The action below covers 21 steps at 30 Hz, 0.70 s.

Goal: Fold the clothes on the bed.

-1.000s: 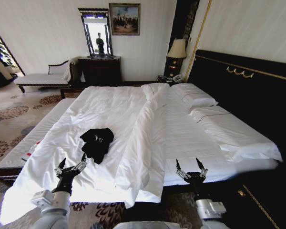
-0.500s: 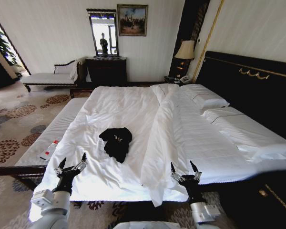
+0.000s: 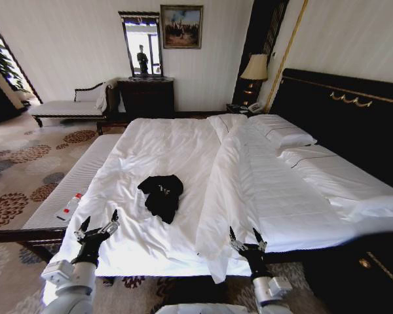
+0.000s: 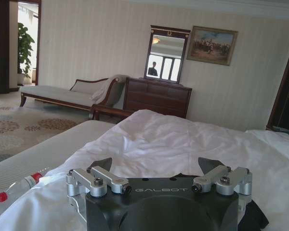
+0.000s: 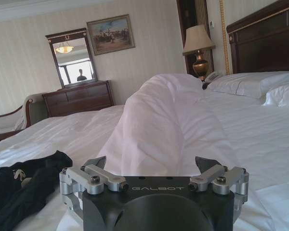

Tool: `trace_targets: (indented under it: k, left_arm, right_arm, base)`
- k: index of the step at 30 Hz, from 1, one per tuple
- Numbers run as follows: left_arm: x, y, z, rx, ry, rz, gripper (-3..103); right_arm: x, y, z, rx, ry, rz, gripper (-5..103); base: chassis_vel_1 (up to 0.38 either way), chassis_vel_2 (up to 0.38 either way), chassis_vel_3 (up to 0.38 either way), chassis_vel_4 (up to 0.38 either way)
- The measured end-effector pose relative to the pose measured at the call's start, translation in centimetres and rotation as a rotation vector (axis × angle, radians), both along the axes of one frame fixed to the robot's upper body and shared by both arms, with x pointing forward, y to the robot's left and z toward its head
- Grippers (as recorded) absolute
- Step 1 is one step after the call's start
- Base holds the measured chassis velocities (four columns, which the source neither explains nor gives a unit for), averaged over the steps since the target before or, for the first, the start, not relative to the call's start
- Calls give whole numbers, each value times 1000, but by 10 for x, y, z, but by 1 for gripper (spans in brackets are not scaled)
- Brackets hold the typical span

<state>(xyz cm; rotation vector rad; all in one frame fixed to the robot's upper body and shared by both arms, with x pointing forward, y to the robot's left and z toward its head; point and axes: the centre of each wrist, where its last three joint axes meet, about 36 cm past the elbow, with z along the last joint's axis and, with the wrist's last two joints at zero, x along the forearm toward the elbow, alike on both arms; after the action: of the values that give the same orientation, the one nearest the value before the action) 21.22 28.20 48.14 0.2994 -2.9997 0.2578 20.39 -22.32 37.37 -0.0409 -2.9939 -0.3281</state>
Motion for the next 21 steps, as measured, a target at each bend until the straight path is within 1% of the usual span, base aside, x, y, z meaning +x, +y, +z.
trace_targets:
  k: [7,13,14,15,17,18,20,21]
  left_arm:
    - [0,0,-2,-1,5,6,100]
    - [1,1,-3,-1,6,6,100]
    - [1,1,-3,1,7,7,100]
    - [1,2,-4,2,8,7,100]
    - [2,2,-4,3,9,6,100]
    - [2,2,-4,3,9,6,100]
    - [3,3,-5,4,8,5,100]
    - [3,3,-5,4,8,5,100]
  right_arm:
    - [2,9,-4,34,21,15,100]
    - [5,11,-10,38,44,17,100]
    - [6,11,-11,41,50,16,103]
    - [7,11,-12,41,52,13,103]
    - [8,9,-12,39,58,7,95]
    - [8,9,-12,39,58,7,95]
    - [8,8,-12,39,66,5,85]
    - [8,8,-13,38,68,4,85]
  base:
    - [0,0,0,0]
    - [0,0,0,0]
    - [0,0,0,0]
    - [0,0,0,0]
    - [0,0,0,0]
    - [0,0,0,0]
    - [0,0,0,0]
    - [0,0,0,0]
